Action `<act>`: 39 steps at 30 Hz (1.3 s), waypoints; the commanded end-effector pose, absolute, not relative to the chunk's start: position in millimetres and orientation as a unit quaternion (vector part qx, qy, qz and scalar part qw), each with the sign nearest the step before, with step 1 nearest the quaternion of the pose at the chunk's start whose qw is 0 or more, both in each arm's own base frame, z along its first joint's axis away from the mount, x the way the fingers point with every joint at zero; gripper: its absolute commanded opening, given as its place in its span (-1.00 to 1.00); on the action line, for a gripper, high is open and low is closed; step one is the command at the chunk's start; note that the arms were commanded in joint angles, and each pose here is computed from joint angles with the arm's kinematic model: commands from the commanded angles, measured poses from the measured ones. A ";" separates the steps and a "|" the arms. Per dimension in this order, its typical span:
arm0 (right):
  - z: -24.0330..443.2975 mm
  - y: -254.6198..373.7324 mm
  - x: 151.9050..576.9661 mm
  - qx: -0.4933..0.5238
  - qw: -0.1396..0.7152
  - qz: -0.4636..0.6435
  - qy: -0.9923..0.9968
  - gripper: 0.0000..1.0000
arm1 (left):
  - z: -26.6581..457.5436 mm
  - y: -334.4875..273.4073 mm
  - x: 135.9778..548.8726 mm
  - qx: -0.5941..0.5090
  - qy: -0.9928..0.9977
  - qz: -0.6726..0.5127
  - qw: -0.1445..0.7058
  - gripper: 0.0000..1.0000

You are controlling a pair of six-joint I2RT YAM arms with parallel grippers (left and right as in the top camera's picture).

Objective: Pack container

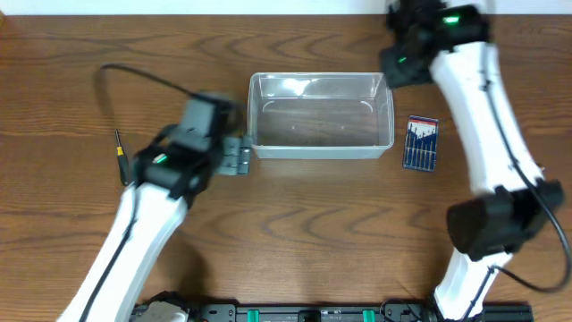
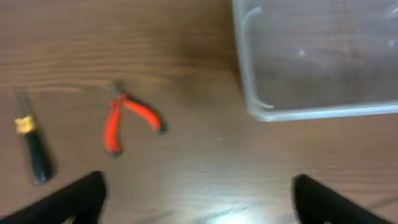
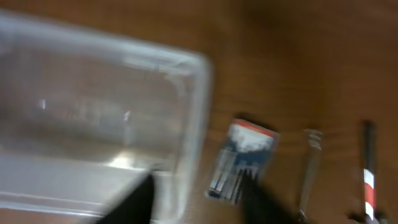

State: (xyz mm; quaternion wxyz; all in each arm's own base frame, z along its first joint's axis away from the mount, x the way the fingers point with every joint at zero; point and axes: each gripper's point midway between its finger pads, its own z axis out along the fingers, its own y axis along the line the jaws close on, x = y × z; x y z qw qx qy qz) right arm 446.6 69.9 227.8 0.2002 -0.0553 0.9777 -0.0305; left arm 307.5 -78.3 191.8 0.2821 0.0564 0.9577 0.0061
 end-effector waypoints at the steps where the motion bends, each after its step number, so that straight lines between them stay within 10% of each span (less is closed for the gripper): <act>1: 290.7 23.4 429.4 0.061 0.265 -0.042 0.961 0.98 | 219.8 -47.3 293.1 0.014 0.950 0.018 0.310 0.96; 11: 264.5 -47.6 367.0 0.237 0.155 -0.095 0.954 0.98 | 234.4 -12.7 234.6 -0.028 0.955 0.031 0.294 0.96; 25: 122.1 -22.5 354.1 0.192 0.033 -0.029 0.980 0.97 | 232.0 -12.4 230.2 -0.034 0.957 0.030 0.285 0.96; 39: 95.7 -14.6 377.9 0.163 0.083 -0.019 0.983 0.99 | 231.1 -12.1 229.0 -0.033 0.958 0.031 0.282 0.96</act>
